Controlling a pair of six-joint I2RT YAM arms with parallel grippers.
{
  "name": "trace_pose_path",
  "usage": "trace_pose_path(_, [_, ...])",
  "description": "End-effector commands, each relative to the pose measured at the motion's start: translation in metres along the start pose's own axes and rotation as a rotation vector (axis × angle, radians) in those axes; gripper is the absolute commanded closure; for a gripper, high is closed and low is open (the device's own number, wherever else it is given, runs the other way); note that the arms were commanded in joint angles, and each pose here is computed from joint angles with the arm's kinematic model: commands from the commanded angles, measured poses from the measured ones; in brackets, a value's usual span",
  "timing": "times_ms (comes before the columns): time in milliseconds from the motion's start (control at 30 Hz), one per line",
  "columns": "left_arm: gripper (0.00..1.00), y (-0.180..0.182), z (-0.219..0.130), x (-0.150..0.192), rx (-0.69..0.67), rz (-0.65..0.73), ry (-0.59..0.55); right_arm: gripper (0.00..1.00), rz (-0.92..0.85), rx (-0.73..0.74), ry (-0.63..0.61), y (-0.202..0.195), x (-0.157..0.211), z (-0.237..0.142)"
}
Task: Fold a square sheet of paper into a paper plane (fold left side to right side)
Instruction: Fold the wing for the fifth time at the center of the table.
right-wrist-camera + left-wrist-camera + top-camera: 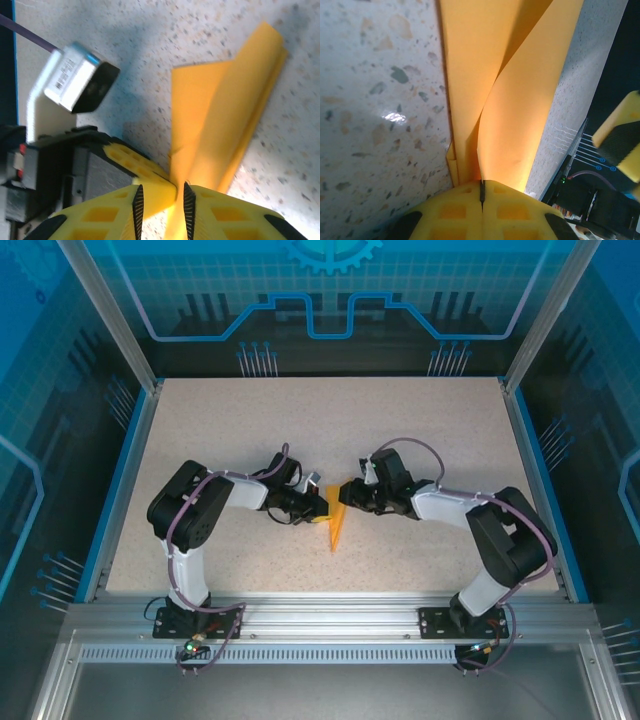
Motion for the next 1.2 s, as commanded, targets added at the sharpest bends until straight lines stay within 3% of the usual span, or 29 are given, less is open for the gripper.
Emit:
trace_pose_path(0, [0.96, 0.013, -0.001, 0.01, -0.078, -0.016, 0.007, 0.71, -0.038, -0.031, 0.022, 0.011, -0.004, 0.008])
trace_pose_path(1167, [1.0, 0.027, -0.009, 0.018, -0.14, -0.052, -0.004, 0.72, -0.053, 0.046, 0.084, -0.005, -0.013, 0.042])
Point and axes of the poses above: each hand's point on the last joint's axis, 136 mm out from that joint toward the fingers, its own z axis out along the fingers, its own y axis along the line the jaws close on, x = y × z, the point moved 8 cm from there along -z, back along the fingers, and after that the axes turned 11 degrees about z, right-handed, at the moved point
